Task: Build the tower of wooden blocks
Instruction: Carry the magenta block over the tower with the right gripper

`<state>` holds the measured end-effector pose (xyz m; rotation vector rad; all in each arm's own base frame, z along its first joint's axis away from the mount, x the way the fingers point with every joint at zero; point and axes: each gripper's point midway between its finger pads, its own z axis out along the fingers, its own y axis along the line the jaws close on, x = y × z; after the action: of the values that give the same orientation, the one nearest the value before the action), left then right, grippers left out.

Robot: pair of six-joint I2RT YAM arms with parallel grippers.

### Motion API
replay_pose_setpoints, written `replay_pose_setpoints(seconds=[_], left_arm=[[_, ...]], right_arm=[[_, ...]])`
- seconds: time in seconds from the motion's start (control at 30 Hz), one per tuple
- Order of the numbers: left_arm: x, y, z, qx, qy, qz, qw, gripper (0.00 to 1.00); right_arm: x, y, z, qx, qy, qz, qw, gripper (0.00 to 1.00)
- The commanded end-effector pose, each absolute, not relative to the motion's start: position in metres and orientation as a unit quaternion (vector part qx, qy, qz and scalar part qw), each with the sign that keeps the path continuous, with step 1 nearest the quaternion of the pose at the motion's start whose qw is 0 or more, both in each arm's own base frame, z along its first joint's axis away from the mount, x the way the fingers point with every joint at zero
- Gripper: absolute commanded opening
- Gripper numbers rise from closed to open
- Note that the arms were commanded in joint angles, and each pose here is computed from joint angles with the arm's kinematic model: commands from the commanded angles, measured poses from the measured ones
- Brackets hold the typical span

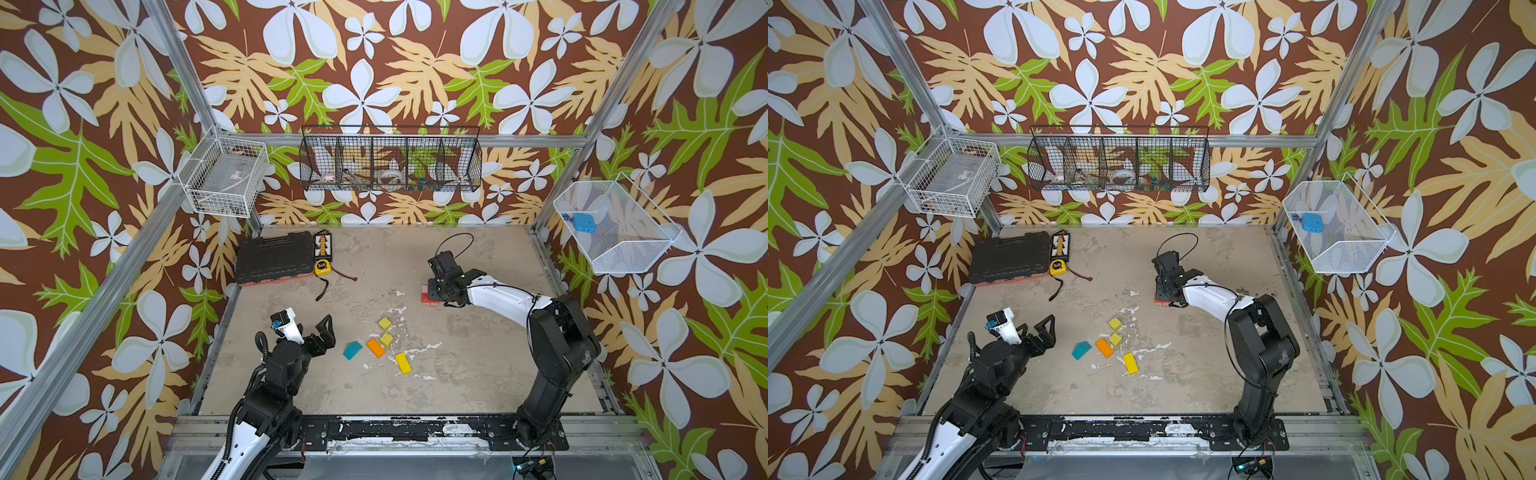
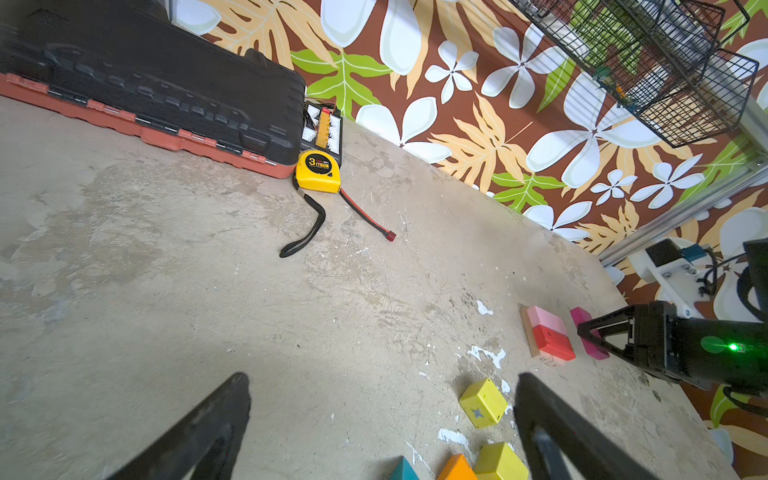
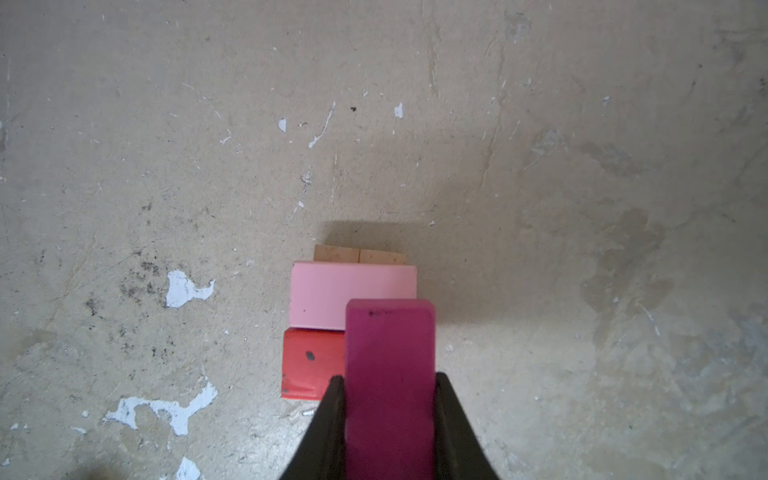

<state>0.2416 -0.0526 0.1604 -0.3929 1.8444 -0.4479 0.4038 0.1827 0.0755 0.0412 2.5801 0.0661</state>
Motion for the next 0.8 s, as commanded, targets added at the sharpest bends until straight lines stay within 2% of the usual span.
replay_pose_setpoints(seconds=[0.0, 0.4, 0.77], left_arm=[[0.244, -0.052, 0.172, -0.172, 0.771, -0.197, 0.58, 1.0], [0.244, -0.052, 0.171, -0.172, 0.772, -0.197, 0.58, 1.0], [0.244, -0.052, 0.172, -0.172, 0.771, -0.198, 0.581, 1.0]], right_arm=[[0.406, 0.184, 0.071, 0.013, 0.962, 0.02, 0.273, 0.14], [0.411, 0.189, 0.062, 0.018, 0.964, 0.026, 0.265, 0.15], [0.409, 0.189, 0.059, 0.019, 0.965, 0.027, 0.262, 0.26]])
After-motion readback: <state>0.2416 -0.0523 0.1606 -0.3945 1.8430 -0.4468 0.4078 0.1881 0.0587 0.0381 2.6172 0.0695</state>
